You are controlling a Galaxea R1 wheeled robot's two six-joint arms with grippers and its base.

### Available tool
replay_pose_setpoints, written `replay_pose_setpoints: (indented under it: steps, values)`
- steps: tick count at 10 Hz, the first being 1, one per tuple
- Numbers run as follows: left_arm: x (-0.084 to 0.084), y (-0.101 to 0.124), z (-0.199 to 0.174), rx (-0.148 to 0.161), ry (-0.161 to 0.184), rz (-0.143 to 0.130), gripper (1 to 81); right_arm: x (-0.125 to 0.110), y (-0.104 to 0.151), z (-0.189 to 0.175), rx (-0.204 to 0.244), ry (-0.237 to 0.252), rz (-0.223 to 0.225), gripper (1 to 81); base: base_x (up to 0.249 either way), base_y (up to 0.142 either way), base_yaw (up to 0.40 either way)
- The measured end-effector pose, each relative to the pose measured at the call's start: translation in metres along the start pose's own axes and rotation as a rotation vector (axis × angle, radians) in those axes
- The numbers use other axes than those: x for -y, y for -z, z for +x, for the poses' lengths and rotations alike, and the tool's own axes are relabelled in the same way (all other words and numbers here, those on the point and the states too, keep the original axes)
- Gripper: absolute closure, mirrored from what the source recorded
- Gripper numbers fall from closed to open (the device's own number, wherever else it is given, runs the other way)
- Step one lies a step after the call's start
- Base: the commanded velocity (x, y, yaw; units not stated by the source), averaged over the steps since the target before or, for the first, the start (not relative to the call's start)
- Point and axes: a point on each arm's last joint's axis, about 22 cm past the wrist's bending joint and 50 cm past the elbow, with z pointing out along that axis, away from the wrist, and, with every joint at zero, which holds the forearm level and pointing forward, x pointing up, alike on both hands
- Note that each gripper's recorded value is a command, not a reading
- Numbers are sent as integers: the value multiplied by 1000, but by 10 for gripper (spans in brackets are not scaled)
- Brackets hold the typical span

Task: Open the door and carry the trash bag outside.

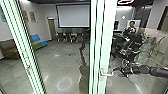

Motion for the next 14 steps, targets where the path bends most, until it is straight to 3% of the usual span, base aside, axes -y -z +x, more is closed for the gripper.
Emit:
replay_pose_setpoints:
  steps: [6,14]
  values:
    - [0,0,0,-1,1,1,811,-12,-34,7,18,-94,-71,10,0,0,0]
    - [5,1,1,-1,4,9,811,-10,-74,2,29,-145,-92,10,0,0,0]
